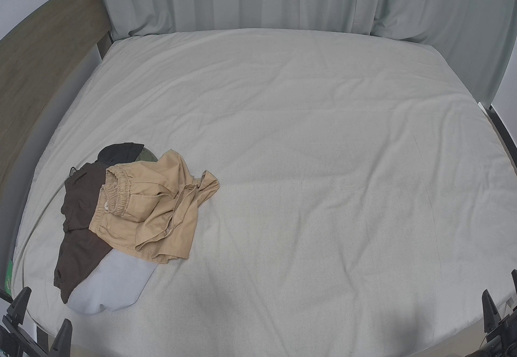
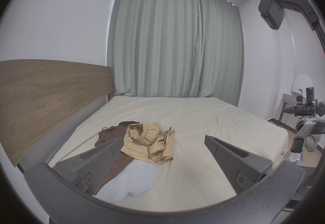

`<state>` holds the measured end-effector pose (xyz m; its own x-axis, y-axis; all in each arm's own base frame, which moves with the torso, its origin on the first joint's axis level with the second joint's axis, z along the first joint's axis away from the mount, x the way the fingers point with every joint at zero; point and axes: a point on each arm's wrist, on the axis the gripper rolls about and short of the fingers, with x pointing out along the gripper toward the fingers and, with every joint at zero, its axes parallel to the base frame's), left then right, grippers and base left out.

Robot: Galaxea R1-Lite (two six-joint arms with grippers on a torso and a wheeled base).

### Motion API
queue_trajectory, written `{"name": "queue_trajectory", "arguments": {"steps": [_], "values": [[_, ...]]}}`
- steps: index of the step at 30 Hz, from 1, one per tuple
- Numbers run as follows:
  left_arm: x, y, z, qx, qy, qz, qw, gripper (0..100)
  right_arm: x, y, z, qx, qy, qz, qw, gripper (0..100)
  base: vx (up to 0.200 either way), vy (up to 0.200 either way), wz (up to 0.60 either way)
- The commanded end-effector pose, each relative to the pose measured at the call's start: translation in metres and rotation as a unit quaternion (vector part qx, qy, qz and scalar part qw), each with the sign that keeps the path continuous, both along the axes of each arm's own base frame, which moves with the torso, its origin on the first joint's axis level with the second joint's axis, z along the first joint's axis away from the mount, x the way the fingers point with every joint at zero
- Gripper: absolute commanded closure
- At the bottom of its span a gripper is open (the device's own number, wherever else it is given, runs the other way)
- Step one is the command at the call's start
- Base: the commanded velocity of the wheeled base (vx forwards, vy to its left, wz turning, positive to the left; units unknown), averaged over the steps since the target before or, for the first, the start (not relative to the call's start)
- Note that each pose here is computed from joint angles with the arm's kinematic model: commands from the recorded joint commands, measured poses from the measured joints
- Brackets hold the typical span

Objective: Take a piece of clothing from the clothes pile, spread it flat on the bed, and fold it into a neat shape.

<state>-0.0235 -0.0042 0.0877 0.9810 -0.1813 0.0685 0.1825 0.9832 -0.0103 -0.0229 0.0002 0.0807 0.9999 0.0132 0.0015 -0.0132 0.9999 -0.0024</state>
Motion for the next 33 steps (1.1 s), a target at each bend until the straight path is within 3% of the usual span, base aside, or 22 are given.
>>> {"name": "queue_trajectory", "arguments": {"steps": [1, 22, 27, 33], "values": [[0.0, 0.0, -0.005, -0.002, 0.001, 0.003, 1.0, 0, 0.0, 0.0, -0.005, 0.0, 0.001, 0.0, 1.0, 0, 0.0, 0.0, 0.0], [0.0, 0.001, -0.005, -0.005, -0.002, 0.017, 0.9998, 0, 0.0, 0.0, -0.005, 0.001, 0.001, -0.002, 1.0, 0, 0.0, 0.0, 0.0], [-0.004, 0.001, 0.01, -0.011, -0.032, 0.016, 0.9993, 0, 0.0, 0.0, -0.005, 0.002, 0.001, -0.002, 1.0, 0, 0.0, 0.0, 0.0], [-0.003, 0.001, 0.017, -0.01, -0.023, 0.015, 0.9996, 0, 0.0, 0.0, -0.005, 0.001, 0.001, -0.002, 1.0, 0, 0.0, 0.0, 0.0]]}}
